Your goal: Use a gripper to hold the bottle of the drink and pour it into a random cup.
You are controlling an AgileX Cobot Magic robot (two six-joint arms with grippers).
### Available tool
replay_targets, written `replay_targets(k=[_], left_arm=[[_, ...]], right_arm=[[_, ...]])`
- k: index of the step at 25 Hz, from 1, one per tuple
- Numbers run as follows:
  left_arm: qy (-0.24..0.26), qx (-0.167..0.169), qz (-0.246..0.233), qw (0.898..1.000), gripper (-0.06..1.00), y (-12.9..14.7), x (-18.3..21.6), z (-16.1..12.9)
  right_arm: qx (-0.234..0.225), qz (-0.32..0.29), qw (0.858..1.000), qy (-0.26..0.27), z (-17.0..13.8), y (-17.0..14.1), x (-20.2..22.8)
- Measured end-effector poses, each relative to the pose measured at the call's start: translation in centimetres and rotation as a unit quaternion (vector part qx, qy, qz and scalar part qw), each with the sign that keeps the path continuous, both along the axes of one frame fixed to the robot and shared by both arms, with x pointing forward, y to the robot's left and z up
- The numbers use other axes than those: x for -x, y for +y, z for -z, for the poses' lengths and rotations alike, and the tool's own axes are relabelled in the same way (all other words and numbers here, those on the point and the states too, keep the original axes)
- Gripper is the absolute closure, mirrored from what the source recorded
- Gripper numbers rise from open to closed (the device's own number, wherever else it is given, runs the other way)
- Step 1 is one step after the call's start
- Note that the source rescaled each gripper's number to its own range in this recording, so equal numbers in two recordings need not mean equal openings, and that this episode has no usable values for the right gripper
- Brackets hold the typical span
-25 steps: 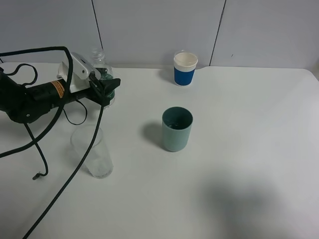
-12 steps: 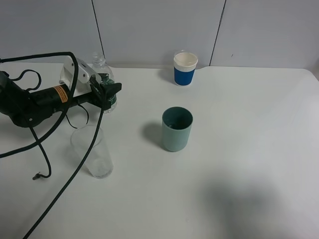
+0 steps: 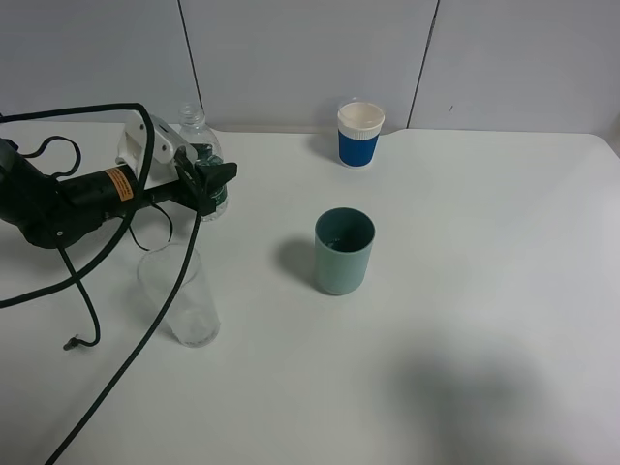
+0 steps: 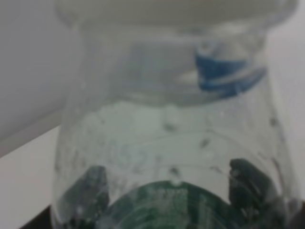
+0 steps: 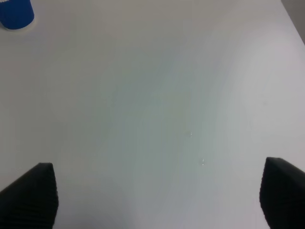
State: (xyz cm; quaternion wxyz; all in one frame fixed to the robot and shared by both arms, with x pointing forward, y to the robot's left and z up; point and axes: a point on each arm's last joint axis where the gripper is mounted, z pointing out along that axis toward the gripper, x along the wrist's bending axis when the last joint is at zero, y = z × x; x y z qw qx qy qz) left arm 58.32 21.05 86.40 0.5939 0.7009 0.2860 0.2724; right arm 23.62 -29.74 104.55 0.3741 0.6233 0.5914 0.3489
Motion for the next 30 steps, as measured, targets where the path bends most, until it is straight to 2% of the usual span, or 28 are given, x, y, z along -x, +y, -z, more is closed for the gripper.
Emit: replay_targets(k=[2, 6, 10, 12, 16, 22, 30], left_arm=[[0.005, 0.006, -0.001, 1.0, 0.77, 0.0, 0.0, 0.0], [0.012, 0.013, -0.003, 1.0, 0.4, 0.0, 0.0, 0.0], [0.027, 0.028, -0.004, 0.999, 0.08, 0.0, 0.0, 0.0], [0.037, 0.039, -0.006, 0.999, 0.0, 0.0, 0.0, 0.0], [0.059, 0.057, -0.011, 0.997, -0.04, 0.0, 0.0, 0.0], [0.085, 0.051, -0.028, 0.995, -0.04, 0.2, -0.1, -1.4], [0.093, 0.035, -0.061, 0.993, -0.04, 1.0, 2.4, -4.1]], right_arm=[[0.0, 0.0, 1.0, 0.0, 0.0, 0.0, 0.0], [0.0, 0.0, 1.0, 0.0, 0.0, 0.0, 0.0], [0.0, 0.0, 1.0, 0.0, 0.0, 0.0, 0.0], [0.0, 0.0, 1.0, 0.0, 0.0, 0.0, 0.0], [0.0, 0.0, 1.0, 0.0, 0.0, 0.0, 0.0], [0.0, 0.0, 1.0, 0.0, 0.0, 0.0, 0.0], [0.0, 0.0, 1.0, 0.0, 0.0, 0.0, 0.0]])
